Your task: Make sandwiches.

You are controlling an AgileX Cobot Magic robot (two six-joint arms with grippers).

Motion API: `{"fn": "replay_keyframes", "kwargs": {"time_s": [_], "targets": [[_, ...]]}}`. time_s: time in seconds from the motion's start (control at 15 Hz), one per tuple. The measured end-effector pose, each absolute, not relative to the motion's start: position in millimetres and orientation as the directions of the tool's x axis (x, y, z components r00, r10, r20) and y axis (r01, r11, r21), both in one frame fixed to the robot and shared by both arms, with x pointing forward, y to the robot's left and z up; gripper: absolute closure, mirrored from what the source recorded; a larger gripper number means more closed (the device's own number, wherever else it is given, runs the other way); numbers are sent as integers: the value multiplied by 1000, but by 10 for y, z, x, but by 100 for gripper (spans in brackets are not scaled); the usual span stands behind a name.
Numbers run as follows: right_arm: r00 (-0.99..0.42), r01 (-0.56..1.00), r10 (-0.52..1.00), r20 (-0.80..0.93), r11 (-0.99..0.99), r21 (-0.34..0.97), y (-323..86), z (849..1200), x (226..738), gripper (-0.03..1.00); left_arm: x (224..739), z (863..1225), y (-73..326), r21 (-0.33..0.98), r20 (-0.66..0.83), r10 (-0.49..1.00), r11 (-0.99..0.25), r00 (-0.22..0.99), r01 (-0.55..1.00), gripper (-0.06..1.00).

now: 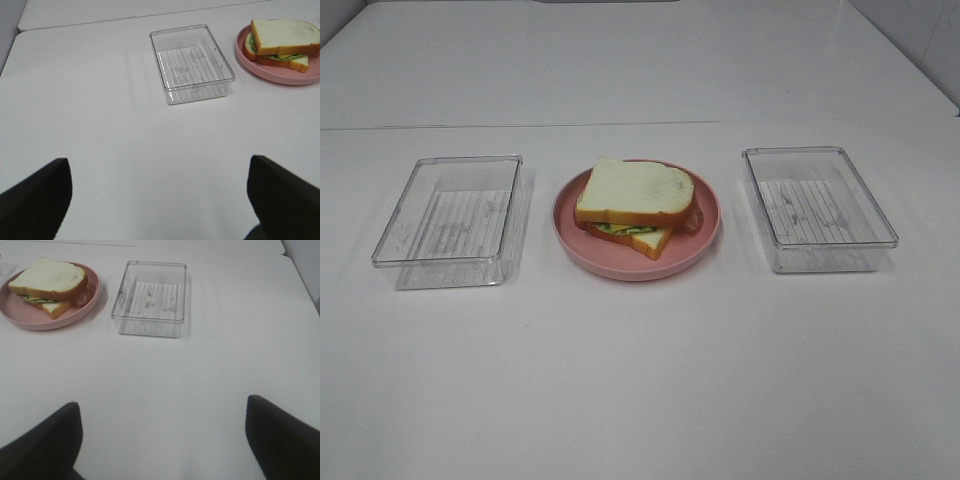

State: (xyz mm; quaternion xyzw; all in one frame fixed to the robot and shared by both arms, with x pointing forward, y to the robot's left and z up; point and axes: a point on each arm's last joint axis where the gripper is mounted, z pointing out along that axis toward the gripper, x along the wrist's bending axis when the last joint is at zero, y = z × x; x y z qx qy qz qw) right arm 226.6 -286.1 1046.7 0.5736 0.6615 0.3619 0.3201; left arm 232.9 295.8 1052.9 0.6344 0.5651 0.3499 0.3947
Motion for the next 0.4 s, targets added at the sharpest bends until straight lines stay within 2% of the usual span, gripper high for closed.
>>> {"fn": "replay_keyframes", "kwargs": {"time_s": [0.4], "targets": [[-137,527,991,-8,80,846,-2861,10467,2266,13,2329,10529,2958,896,-2,993,-50,116,441,5]]}}
